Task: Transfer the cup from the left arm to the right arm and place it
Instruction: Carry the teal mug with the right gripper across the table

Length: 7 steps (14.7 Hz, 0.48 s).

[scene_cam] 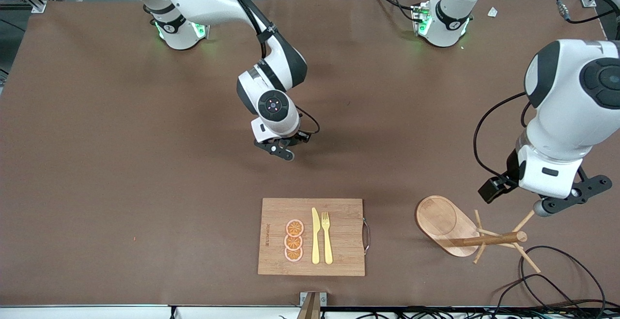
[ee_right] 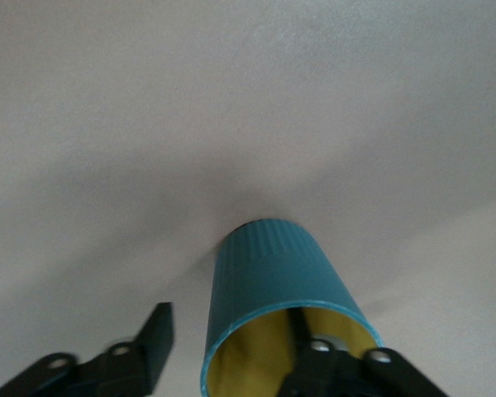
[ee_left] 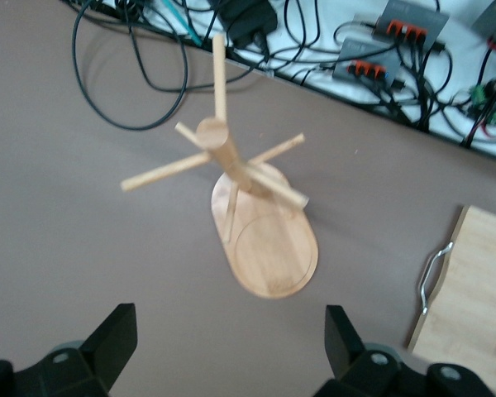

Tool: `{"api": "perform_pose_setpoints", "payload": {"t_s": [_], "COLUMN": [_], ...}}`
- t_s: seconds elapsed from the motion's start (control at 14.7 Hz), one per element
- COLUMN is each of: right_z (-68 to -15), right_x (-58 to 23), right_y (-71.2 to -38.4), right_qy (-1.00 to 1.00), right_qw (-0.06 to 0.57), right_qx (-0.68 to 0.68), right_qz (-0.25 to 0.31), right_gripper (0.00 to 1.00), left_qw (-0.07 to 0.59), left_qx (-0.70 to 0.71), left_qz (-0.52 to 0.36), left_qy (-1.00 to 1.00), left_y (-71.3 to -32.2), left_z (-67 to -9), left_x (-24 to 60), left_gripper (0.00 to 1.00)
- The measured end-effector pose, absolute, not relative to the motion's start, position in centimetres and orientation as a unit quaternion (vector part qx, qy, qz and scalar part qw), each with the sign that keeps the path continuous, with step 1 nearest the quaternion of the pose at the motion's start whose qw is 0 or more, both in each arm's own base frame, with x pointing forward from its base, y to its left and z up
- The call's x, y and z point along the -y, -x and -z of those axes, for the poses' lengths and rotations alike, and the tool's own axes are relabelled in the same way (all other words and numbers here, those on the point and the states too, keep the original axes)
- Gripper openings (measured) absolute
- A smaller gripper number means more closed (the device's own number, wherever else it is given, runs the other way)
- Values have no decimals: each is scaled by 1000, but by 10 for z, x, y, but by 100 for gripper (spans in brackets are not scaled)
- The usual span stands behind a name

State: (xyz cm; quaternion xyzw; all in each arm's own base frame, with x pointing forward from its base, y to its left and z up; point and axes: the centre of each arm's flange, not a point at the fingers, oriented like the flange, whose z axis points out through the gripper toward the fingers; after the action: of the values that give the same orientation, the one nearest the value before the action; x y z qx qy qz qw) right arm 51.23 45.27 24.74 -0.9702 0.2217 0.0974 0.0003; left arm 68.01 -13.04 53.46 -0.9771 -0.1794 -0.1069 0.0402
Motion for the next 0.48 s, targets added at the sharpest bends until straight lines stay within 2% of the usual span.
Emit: {"api": "perform_pose_setpoints", "payload": {"t_s": [0.34,0.48], "right_z": [-248,-250], "right_x": [-451,-447], "right_y": [-514,-518], "right_qy": [970,969], "right_qw": [0,2], "right_qx": [-225,-228], "right_qz": [-97,-94], "right_gripper": [7,4], "left_qw": [39,34], "left_qx": [154,134], "left_qz": [82,62], "left_qy": [984,988], "left_y": [-654,-642], "left_z": [-575,-590], "left_x": [122,108], "left_gripper": [100,100]}}
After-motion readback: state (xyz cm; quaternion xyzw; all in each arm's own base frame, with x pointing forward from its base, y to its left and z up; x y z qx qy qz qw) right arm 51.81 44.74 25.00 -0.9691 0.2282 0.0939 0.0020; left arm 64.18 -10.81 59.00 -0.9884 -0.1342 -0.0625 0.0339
